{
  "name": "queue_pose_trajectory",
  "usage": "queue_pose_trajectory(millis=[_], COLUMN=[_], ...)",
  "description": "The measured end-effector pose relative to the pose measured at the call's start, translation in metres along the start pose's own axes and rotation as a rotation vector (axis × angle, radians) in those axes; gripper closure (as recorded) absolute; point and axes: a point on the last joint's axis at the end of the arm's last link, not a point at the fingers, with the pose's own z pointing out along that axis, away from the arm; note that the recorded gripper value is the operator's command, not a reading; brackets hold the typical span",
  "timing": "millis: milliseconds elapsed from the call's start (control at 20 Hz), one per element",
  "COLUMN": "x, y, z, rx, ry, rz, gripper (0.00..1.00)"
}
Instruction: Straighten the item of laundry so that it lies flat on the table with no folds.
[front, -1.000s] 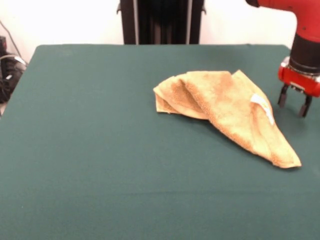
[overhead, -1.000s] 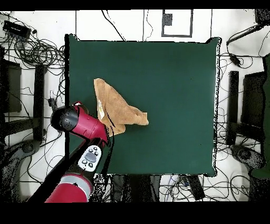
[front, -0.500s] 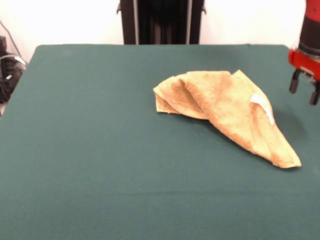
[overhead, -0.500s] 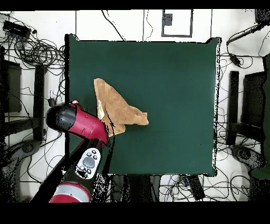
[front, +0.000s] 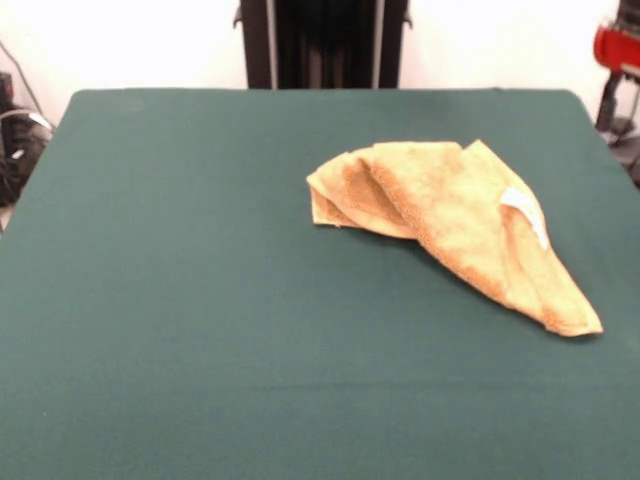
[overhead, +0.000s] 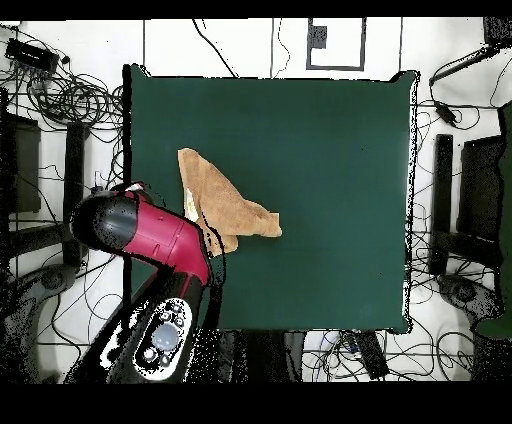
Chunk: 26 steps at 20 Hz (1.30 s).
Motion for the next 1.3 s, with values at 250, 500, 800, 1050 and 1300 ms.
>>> queue_pose_trajectory(millis=[250, 500, 800, 1050, 1300], x=[-0.016, -0.024, -0.041, -0.062, -0.094], y=[-0.005, -0.012, -0.025, -0.038, -0.053], z=[-0.013, -0.005, 0.012, 0.017, 0.014], rx=[0.006, 0.026, 0.053, 0.077, 0.100], ry=[-0.038, -0.052, -0.083, -0.099, -0.121], rz=[-0.032, -0.046, -0.061, -0.071, -0.078], gripper=[0.00, 0.00, 0.00, 0.00, 0.00])
